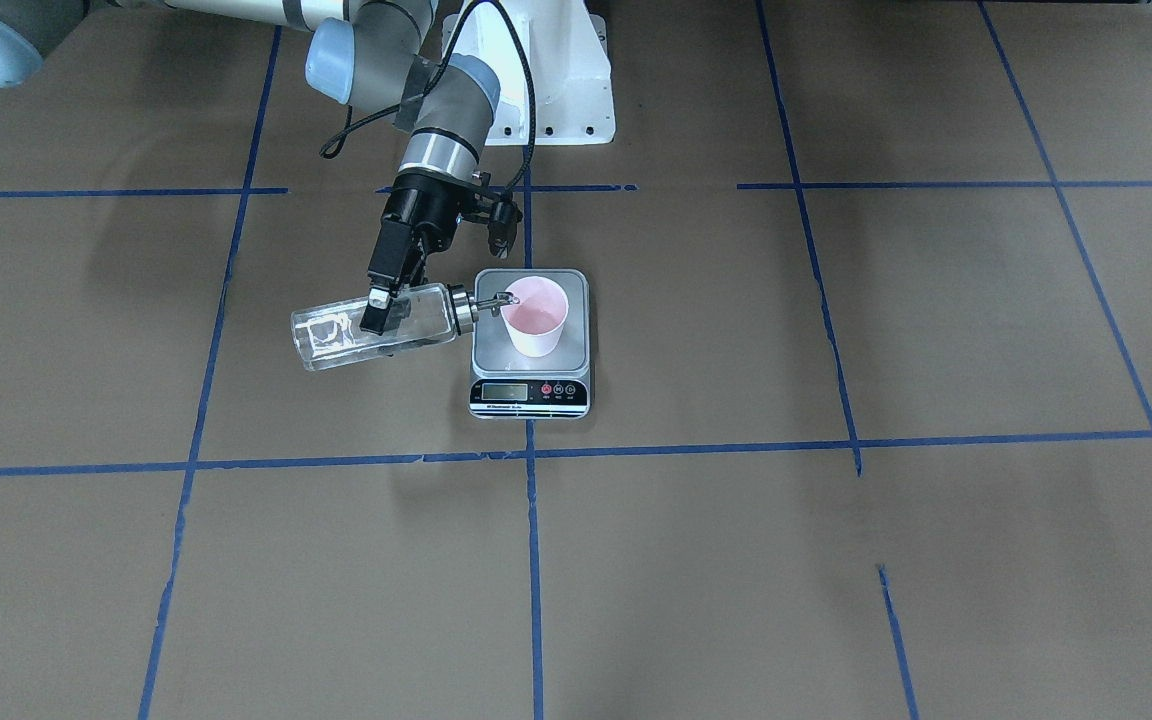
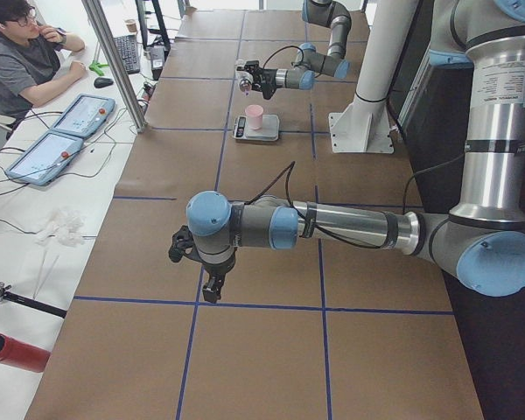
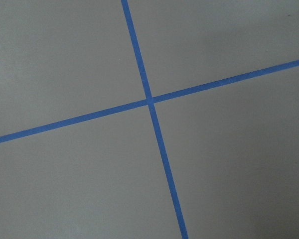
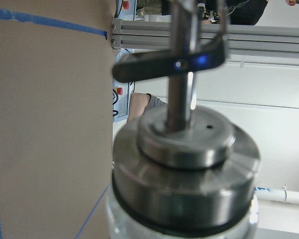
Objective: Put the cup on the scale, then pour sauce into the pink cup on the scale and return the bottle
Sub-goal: 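Tilt the bottle spout down into the pink cup with the right gripper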
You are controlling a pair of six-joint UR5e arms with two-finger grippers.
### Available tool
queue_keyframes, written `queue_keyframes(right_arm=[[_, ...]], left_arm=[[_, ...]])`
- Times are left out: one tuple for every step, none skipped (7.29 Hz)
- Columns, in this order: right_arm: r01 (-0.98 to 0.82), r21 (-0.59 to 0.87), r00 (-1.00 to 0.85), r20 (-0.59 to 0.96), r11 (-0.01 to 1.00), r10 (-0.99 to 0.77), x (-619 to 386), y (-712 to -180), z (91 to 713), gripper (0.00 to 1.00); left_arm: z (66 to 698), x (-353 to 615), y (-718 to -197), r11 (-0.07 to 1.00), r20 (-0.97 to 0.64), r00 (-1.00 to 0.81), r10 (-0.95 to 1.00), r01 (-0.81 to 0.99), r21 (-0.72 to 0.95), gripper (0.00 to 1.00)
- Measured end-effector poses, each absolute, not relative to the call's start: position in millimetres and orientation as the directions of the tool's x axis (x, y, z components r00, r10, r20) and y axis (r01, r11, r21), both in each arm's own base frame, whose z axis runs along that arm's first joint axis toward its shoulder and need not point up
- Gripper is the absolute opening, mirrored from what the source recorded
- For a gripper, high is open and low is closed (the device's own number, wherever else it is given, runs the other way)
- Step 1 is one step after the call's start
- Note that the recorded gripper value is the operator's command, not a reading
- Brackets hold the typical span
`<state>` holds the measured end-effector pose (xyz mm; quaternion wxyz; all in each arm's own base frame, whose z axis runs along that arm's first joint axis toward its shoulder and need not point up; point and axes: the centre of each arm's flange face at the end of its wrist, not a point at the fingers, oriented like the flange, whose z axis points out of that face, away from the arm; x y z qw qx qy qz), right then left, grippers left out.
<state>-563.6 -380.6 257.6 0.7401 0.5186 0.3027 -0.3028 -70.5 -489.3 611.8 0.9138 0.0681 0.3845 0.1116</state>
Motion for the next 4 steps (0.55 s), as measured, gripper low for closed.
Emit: queue_keyframes(right_arm=[[0.780, 0.564, 0.611, -0.780, 0.272, -0.133, -563.5, -380.1, 257.7, 0.00], [0.791, 0.550, 0.595, -0.792, 0.268, -0.133, -563.5, -379.8, 258.1, 0.00], [0.800, 0.538, 0.583, -0.801, 0.266, -0.134, -563.4, -379.7, 258.1, 0.00], [0.804, 0.533, 0.578, -0.805, 0.264, -0.135, -563.4, -379.5, 258.2, 0.00]], left_arm=[[611.8, -70.4, -489.3, 0.966, -0.688, 0.679, 0.257, -0.152, 0.210, 1.00], [611.7, -70.4, -489.3, 0.966, -0.688, 0.679, 0.257, -0.152, 0.211, 1.00], [611.7, -70.4, -489.3, 0.966, -0.687, 0.679, 0.257, -0.152, 0.211, 1.00], [611.7, -70.4, -489.3, 0.966, -0.687, 0.679, 0.257, -0.152, 0.211, 1.00]])
